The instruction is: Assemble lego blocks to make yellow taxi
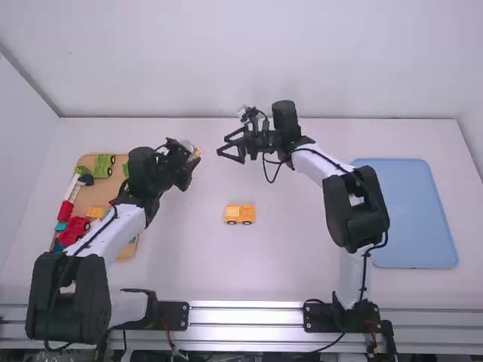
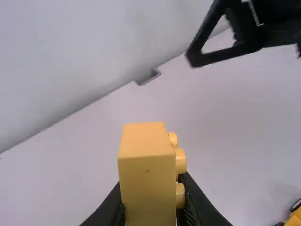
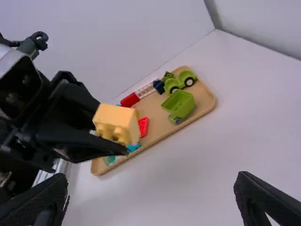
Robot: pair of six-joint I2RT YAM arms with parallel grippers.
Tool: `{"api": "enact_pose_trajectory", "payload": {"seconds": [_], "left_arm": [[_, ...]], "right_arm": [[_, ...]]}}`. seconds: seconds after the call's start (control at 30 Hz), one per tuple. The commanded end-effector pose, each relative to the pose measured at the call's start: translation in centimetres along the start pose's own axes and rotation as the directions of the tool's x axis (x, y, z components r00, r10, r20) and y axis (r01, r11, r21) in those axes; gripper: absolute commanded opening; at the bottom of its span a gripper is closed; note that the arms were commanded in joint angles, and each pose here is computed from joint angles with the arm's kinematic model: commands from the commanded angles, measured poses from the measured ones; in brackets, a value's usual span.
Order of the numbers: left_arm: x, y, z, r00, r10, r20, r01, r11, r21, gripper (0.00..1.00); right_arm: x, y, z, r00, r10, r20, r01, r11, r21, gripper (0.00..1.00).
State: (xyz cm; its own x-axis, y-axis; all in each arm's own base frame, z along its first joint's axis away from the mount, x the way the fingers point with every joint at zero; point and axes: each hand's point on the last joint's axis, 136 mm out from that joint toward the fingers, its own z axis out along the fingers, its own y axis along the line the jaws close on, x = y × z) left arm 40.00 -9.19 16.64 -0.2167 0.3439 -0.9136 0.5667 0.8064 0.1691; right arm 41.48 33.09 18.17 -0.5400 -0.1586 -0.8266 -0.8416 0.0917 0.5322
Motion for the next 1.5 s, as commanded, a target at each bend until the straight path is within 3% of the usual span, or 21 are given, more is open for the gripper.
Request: {"api": "enact_pose_trajectory", "payload": {"seconds": [0.0,0.2,0.93,1.47], "left_arm": [[0.5,-1.9,0.9,0.999,0.038,0.003,-0.038,0.997,0.063,0.05],[0.9,-2.0,3.1,1.0,0.018,-0.022,-0.018,1.0,-0.004,0.02],[-1.5,-2.3,4.7,0.97,-0.214,0.11,0.213,0.977,0.025,0.02],[-2.5,-1.4,5.0,0.953,-0.246,0.175,0.25,0.968,0.0,0.02]], "right_arm": [[0.6,0.3,0.3,1.0,0.023,-0.011,-0.023,0.999,-0.023,0.91],[1.1,-0.5,1.0,0.999,0.044,-0.025,-0.043,0.998,0.038,0.89],[1.5,-0.8,3.7,0.998,-0.033,-0.046,0.039,0.99,0.135,0.68],[1.5,0.4,5.0,0.997,-0.063,-0.049,0.068,0.992,0.104,0.54]]}}
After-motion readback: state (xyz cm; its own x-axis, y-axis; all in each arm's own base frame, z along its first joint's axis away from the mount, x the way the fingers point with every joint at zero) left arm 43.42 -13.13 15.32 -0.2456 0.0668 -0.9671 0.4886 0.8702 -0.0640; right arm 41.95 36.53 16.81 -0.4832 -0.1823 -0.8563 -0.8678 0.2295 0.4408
